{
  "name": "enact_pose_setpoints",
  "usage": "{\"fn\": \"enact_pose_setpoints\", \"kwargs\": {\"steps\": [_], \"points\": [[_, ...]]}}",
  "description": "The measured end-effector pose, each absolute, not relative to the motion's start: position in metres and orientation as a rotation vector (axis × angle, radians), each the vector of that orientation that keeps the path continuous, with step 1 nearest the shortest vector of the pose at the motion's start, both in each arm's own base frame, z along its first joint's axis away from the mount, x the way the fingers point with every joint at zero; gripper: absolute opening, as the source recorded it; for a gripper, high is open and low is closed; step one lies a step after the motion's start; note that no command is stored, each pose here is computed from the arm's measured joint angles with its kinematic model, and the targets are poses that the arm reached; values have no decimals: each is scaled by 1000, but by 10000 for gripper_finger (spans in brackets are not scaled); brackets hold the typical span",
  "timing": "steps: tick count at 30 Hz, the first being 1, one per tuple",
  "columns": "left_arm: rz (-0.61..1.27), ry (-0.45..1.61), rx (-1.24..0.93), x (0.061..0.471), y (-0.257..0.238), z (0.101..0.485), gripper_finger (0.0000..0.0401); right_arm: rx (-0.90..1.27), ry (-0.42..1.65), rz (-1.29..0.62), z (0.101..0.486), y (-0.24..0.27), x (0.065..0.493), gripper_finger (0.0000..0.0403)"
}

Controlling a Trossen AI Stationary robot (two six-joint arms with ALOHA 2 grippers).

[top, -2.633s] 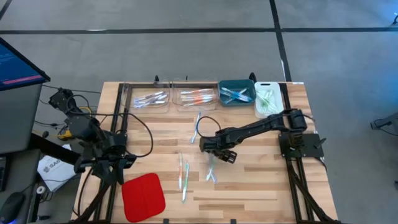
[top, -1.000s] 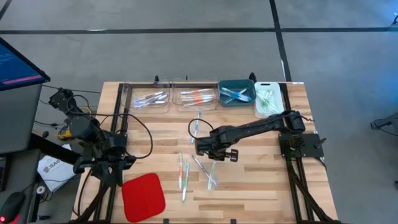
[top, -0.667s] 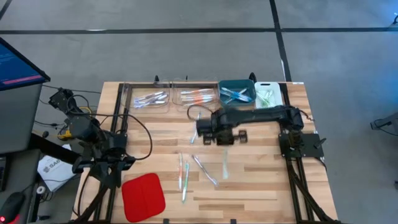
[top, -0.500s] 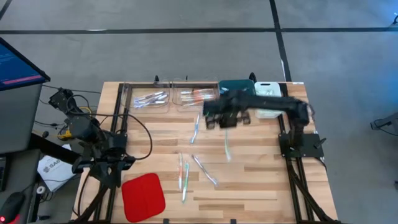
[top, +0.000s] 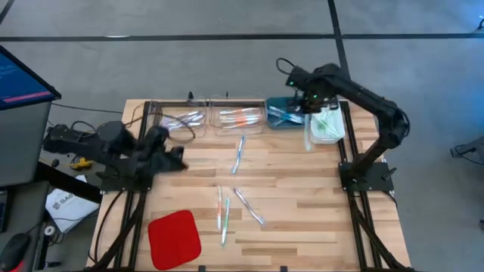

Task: Pick & Place Toothbrushes
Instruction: Put the green toothbrush into the white bin

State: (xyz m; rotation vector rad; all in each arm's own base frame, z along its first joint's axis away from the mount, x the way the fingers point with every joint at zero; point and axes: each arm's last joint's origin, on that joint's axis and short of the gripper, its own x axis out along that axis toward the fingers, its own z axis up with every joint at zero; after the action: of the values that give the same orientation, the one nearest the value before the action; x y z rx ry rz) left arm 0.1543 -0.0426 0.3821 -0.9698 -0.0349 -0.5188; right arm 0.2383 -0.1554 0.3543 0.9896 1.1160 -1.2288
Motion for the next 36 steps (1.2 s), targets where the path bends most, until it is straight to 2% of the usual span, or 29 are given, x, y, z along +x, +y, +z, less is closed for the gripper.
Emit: {"fn": "enact_pose_setpoints", "kwargs": {"steps": [7,14,20,29,36], "points": [[-284,-127,-973,169,-12,378,108,789,1264,-1259,345,-194,192,0],[-155,-87,-990,195,-4,363,108,681,1314,-1228,333,-228,171,0],[-142,-64,-1059,214,-4,353,108,680,1355,-1222,300,-244,157,0],[-150,-124,-1046,219,-3,356,108,650,1437,-1155,249,-242,153,0],[-148,-134,-1046,219,-3,357,108,594,1453,-1103,235,-240,156,0]]}}
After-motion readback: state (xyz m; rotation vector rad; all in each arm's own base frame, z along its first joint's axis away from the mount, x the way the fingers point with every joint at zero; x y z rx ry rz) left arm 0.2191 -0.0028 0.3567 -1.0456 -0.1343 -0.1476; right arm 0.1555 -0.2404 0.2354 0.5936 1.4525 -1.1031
